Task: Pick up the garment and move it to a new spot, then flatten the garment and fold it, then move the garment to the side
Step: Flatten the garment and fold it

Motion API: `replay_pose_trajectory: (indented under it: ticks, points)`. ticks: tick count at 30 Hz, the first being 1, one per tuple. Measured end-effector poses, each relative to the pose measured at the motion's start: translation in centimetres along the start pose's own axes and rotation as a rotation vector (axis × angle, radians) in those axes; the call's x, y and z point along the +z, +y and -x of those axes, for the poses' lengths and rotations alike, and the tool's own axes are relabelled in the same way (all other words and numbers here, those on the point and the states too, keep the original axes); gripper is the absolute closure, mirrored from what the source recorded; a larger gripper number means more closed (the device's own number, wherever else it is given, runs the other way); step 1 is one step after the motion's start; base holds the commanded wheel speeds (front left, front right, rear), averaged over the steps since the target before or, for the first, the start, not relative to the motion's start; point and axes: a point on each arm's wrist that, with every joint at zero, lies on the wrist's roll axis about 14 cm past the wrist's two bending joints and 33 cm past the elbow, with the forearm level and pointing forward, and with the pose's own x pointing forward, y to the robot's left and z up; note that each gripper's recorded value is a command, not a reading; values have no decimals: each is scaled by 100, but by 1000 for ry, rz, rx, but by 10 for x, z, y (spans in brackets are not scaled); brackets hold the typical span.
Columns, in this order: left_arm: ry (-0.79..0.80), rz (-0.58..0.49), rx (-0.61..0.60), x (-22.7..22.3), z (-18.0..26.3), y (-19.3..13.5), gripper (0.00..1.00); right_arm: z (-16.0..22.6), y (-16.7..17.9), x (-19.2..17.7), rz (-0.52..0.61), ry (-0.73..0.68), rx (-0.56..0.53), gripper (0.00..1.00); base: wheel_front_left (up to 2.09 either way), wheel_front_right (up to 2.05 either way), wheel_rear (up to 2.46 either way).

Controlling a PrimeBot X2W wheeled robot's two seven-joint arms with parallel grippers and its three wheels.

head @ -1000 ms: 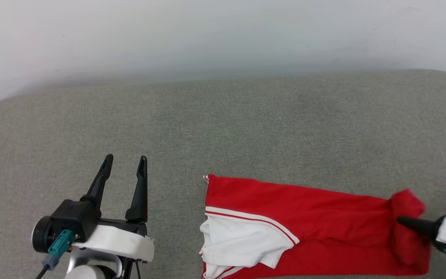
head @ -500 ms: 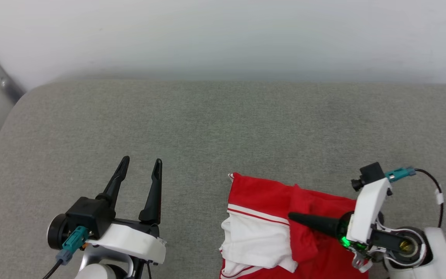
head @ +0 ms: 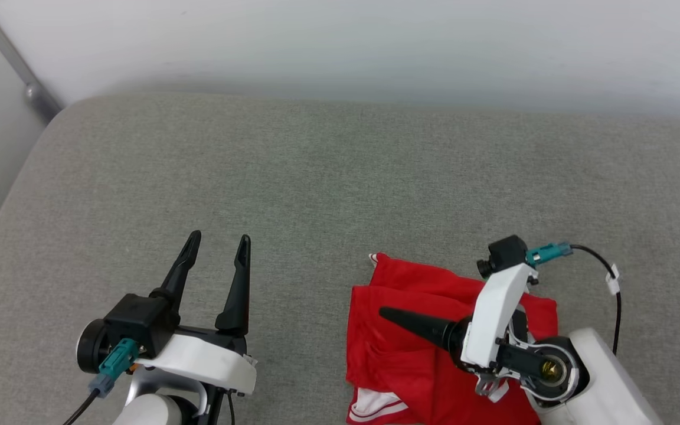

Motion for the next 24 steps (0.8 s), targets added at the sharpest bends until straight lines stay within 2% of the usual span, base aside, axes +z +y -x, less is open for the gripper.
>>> replay_pose_trajectory:
  ticks: [3, 5, 9, 11, 18, 21, 24]
  points:
    - [4, 2, -8, -2, -2, -2, 0, 8, 6, 18, 106, -62, -9, 0, 0, 0, 0]
    - [3, 2, -16, -2, -4, -5, 0, 21, 9, 38, 223, -146, -39, 0, 0, 0, 0]
    - [-1, 1, -23, -2, -7, -7, 0, 61, -11, 78, 483, -326, -203, 0, 0, 0, 0]
    - [-1, -1, -26, -2, -9, -9, 0, 87, -24, 95, 564, -421, -290, 0, 0, 0, 0]
    - [2, -2, -17, -5, -8, -9, 0, 179, -60, 120, 702, -694, -560, 0, 0, 0, 0]
    - [8, -3, -9, -7, -5, -8, 0, 207, -57, 118, 750, -805, -612, 0, 0, 0, 0]
    - [13, -4, -3, -8, 0, -7, 0, 221, -44, 113, 778, -902, -608, 0, 0, 0, 0]
